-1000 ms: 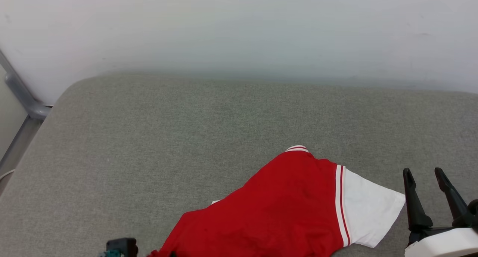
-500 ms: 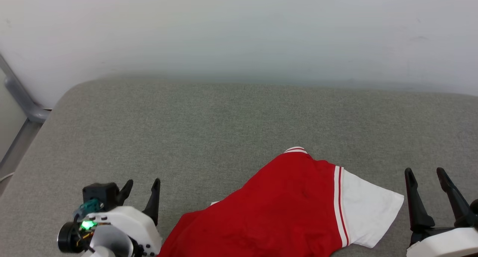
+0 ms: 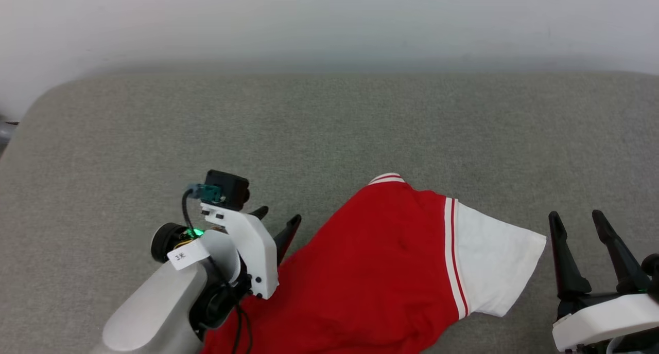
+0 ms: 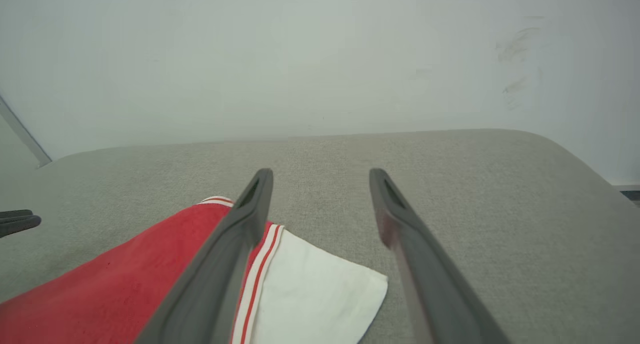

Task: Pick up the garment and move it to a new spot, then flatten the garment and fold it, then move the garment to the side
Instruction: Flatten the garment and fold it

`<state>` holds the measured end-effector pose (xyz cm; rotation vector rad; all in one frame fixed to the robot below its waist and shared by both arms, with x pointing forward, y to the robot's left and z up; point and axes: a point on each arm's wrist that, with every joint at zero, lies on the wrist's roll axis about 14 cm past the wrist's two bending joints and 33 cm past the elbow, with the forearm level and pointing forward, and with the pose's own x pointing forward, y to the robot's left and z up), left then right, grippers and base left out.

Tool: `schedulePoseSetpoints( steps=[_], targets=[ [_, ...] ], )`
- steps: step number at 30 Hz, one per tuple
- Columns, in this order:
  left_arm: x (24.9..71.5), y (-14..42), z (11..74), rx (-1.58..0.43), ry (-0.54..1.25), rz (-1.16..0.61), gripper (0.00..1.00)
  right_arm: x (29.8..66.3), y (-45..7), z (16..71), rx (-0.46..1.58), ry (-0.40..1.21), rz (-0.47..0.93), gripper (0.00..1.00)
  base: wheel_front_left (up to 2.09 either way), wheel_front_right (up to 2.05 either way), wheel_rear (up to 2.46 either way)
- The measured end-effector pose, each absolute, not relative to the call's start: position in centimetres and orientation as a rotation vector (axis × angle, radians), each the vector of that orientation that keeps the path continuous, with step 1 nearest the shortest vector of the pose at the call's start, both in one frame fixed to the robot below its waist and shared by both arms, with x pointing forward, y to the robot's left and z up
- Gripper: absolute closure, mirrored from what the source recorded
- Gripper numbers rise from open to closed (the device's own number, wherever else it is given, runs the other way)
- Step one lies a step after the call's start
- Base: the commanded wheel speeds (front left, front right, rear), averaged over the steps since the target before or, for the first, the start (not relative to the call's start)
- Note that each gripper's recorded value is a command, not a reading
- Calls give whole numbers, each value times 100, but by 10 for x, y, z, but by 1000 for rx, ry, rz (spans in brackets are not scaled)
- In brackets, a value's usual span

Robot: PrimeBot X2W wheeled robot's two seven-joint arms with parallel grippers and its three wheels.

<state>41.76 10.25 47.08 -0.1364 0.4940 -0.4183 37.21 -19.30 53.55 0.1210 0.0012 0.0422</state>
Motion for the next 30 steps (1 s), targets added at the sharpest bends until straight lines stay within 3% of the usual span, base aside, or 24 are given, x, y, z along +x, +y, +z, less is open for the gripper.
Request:
schedulePoseSetpoints(
  steps=[8,15,16,17,18,23,30],
  targets=[
    [414,57,414,-19,761,-624,0,377,-211,511,126,65,-20,0,0,0,0],
    [404,56,374,101,985,-681,0,382,-216,498,134,94,-39,0,0,0,0],
    [406,55,373,101,990,-683,44,382,-216,495,135,100,-41,0,0,0,0],
    [407,55,372,103,984,-684,78,381,-217,494,137,105,-43,0,0,0,0],
    [409,55,373,109,966,-681,100,381,-218,493,139,106,-46,0,0,0,0],
    [435,54,394,134,778,-623,100,377,-222,493,155,103,-59,0,0,0,0],
    [473,32,477,199,387,-575,100,372,-219,502,168,76,-49,0,0,0,0]
  ],
)
